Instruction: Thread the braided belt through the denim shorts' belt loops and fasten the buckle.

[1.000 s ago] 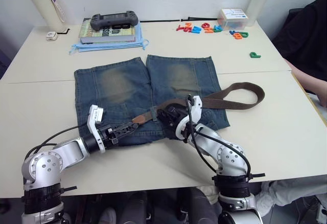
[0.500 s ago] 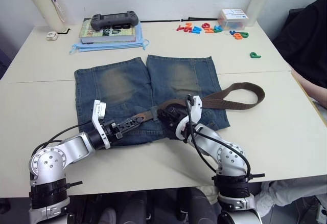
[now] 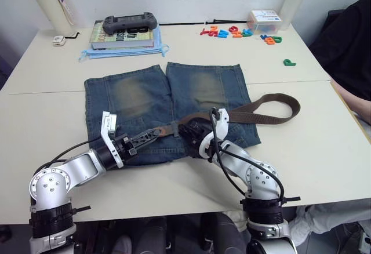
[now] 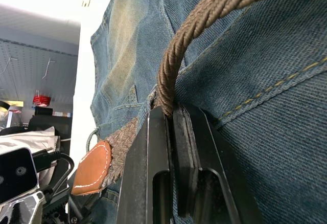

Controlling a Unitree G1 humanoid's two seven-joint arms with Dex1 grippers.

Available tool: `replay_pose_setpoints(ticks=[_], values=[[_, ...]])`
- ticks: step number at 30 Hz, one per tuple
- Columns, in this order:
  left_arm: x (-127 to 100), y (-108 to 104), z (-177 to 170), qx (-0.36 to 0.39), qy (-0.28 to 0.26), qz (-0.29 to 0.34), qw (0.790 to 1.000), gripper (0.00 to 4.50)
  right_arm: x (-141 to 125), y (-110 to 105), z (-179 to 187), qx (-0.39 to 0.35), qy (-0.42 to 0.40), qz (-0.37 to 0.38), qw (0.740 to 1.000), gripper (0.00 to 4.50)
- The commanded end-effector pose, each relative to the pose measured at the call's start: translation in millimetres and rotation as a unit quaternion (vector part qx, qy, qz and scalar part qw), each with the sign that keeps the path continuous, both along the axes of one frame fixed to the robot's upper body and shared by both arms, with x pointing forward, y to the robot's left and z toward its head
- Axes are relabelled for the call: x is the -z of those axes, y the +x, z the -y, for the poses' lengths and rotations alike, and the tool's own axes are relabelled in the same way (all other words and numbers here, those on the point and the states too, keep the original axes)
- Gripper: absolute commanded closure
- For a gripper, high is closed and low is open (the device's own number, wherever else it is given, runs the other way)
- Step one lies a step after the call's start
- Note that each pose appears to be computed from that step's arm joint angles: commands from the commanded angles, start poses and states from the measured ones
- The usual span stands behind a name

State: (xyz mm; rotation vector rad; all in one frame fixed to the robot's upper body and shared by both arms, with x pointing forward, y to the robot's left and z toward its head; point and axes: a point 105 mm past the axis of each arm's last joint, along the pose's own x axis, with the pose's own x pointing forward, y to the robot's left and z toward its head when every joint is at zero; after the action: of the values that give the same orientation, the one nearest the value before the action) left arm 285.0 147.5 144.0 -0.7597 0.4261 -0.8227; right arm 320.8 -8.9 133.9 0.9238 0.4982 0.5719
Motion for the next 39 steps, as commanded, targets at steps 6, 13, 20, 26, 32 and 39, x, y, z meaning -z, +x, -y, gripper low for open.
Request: replay_pose_setpoints(ticks=[6,13,20,26,32,39], values=[[-12,3,18,0.007,0.01,0.008,1.0,4.03,-17,-2,-3,-0.005,0.01,0.032,0.999,4.5],[-17,6,22,0.0,0.006,0.008,1.0,4.46,-17,-3,-2,-0.005,0.005,0.036,0.999,4.5],[-17,6,23,-0.002,0.01,0.004,1.0,4.49,-25,-4,5,0.004,-0.019,0.061,0.998,4.13],[-14,6,25,-0.004,0.011,0.001,1.0,4.5,-40,-14,19,0.001,-0.013,0.086,0.996,1.65],[-14,7,25,-0.004,0.009,0.002,1.0,4.5,-40,-38,43,-0.037,-0.105,0.13,0.985,0.79],[-11,8,26,-0.001,0.007,0.001,1.0,4.5,-31,-79,46,-0.183,-0.409,0.325,0.833,0.79]])
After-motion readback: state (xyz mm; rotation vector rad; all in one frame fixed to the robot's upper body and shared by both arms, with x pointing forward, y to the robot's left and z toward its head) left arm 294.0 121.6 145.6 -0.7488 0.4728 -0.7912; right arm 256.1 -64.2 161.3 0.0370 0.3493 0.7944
